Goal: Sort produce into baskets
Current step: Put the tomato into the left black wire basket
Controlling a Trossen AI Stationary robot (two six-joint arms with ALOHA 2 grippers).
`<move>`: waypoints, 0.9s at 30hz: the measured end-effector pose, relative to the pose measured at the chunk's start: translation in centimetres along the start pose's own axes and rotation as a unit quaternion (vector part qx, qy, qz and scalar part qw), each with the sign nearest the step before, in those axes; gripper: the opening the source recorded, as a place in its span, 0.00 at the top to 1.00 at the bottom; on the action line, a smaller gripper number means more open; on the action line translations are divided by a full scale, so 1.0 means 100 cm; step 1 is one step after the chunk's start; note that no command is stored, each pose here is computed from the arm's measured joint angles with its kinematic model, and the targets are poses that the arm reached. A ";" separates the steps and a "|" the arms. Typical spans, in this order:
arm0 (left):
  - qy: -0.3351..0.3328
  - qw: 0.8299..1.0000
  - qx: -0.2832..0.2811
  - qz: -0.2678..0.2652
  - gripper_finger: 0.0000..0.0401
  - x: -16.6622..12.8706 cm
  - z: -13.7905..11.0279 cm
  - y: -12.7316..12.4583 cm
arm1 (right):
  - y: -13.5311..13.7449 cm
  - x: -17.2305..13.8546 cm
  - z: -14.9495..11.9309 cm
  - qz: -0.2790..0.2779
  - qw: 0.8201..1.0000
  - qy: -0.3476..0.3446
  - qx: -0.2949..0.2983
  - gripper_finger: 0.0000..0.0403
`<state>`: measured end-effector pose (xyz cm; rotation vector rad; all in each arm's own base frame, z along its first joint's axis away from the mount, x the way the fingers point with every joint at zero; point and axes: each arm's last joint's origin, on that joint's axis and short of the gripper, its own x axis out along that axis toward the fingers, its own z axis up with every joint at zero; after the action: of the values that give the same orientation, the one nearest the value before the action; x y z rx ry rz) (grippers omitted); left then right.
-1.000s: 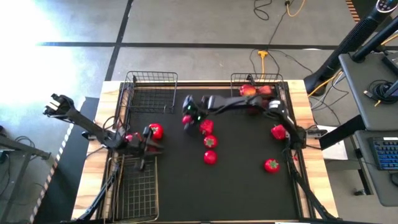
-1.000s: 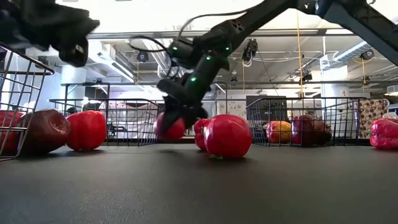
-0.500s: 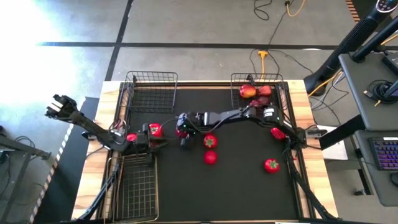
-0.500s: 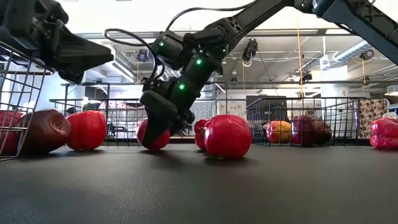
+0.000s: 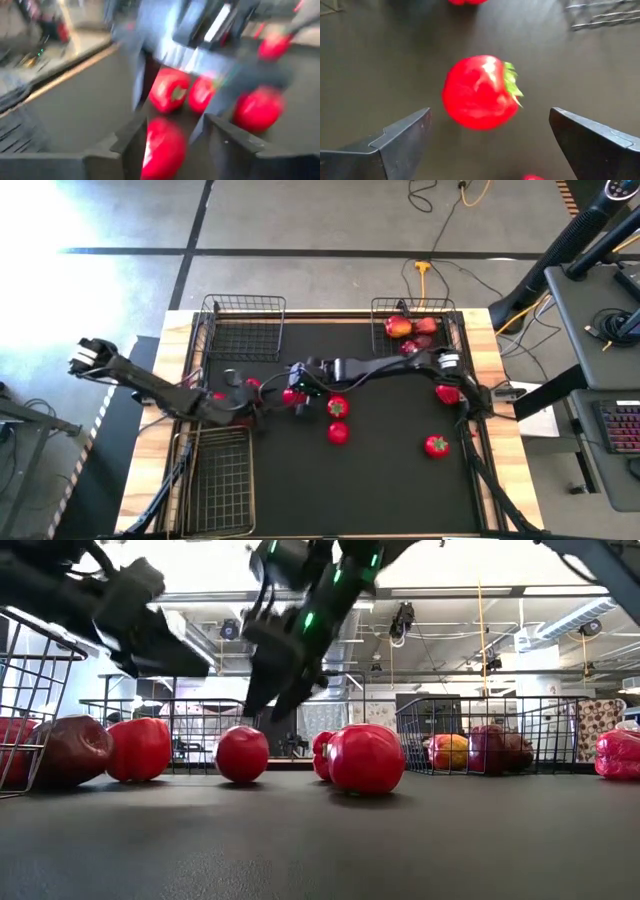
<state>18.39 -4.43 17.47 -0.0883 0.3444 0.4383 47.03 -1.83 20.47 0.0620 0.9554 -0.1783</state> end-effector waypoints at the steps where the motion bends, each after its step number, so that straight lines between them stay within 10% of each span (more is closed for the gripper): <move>1: 0.030 0.999 0.011 0.012 0.51 0.002 0.004 0.002 | 0.004 -0.012 0.001 -0.011 1.000 0.001 -0.002 0.02; 12: 0.162 0.984 0.068 -0.027 0.26 0.032 0.023 -0.002 | 0.076 -0.111 -0.002 -0.070 0.995 -0.069 -0.030 0.02; 27: 0.219 0.974 0.059 0.008 0.16 0.091 0.000 0.007 | 0.117 -0.117 -0.044 -0.124 0.992 0.008 -0.012 0.02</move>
<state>25.78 -0.14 14.31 -0.0655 0.8059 0.4107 39.00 11.68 27.17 -0.0777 0.9792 -0.3961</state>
